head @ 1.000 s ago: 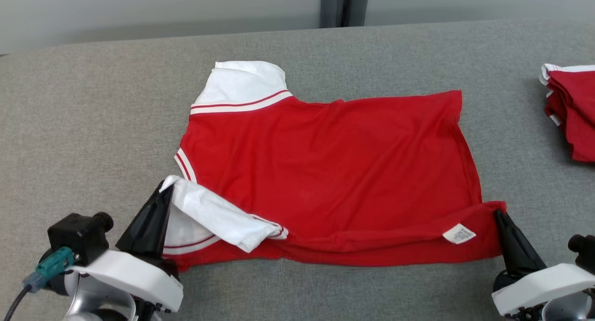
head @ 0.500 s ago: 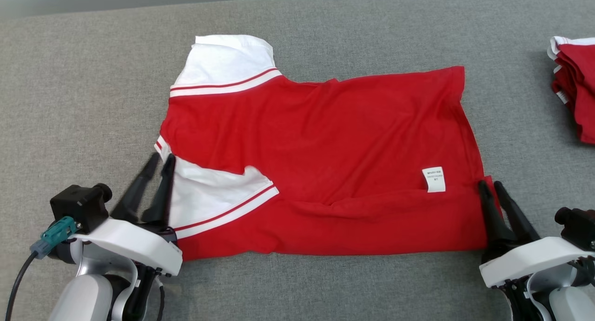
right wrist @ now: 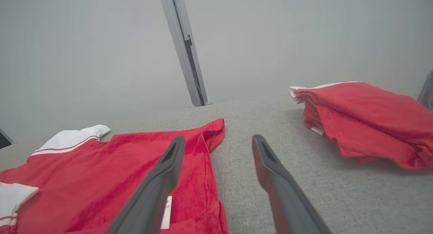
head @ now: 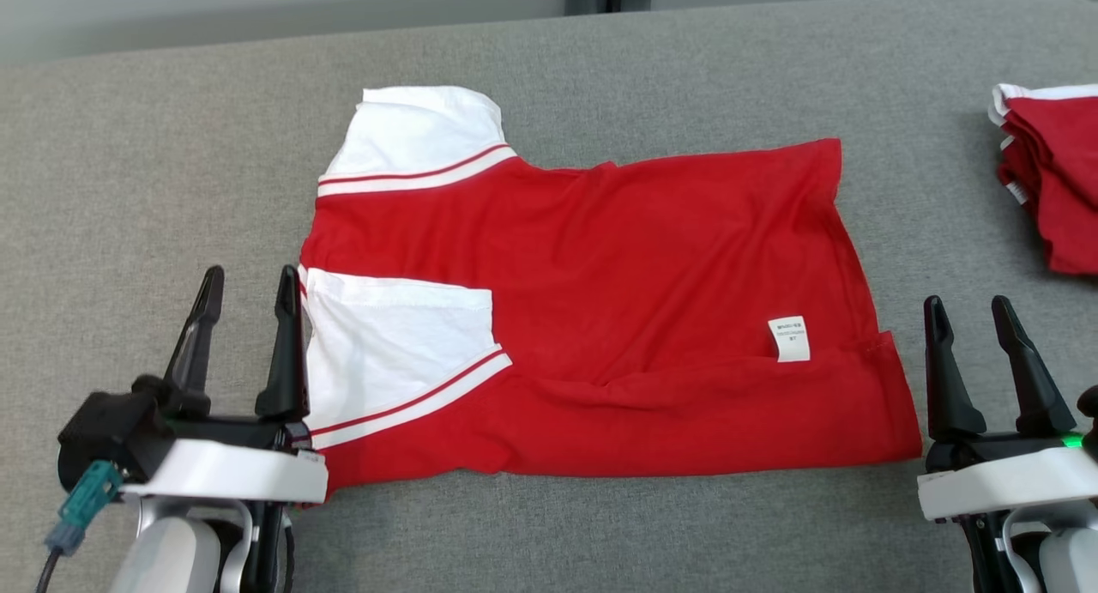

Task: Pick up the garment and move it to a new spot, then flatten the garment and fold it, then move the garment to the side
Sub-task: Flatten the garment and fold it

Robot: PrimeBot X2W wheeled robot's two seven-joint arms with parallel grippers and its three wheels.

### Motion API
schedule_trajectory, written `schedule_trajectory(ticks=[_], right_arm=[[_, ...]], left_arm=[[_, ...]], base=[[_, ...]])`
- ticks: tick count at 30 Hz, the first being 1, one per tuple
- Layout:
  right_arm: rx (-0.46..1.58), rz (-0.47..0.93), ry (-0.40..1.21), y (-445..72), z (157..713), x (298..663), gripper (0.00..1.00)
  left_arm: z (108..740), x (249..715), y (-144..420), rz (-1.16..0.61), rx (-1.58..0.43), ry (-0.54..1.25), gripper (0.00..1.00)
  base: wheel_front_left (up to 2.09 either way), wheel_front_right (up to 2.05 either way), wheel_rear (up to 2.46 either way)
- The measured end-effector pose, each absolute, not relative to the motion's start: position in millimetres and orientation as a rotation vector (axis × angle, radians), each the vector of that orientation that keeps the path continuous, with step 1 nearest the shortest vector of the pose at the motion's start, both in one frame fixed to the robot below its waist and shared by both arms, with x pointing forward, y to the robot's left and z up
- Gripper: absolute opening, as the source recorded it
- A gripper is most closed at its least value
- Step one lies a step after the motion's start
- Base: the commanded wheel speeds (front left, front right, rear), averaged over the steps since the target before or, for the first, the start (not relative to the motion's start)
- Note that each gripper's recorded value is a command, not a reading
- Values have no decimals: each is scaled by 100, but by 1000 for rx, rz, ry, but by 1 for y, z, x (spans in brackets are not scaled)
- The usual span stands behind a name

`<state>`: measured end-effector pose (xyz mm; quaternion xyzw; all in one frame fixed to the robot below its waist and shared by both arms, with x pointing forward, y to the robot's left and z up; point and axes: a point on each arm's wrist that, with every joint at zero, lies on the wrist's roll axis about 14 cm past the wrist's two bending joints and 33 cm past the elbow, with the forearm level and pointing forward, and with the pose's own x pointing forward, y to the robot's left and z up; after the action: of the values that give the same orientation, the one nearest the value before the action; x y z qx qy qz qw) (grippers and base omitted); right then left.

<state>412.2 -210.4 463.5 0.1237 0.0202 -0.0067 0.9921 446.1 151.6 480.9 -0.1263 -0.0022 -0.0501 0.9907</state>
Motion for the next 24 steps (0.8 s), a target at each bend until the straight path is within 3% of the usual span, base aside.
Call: schedule_trajectory(ticks=[24], right_arm=[[183,-17,89,-207,464,385,100]], left_arm=[[451,405,166,-50,-203,88,100]], base=[[0,0,0]])
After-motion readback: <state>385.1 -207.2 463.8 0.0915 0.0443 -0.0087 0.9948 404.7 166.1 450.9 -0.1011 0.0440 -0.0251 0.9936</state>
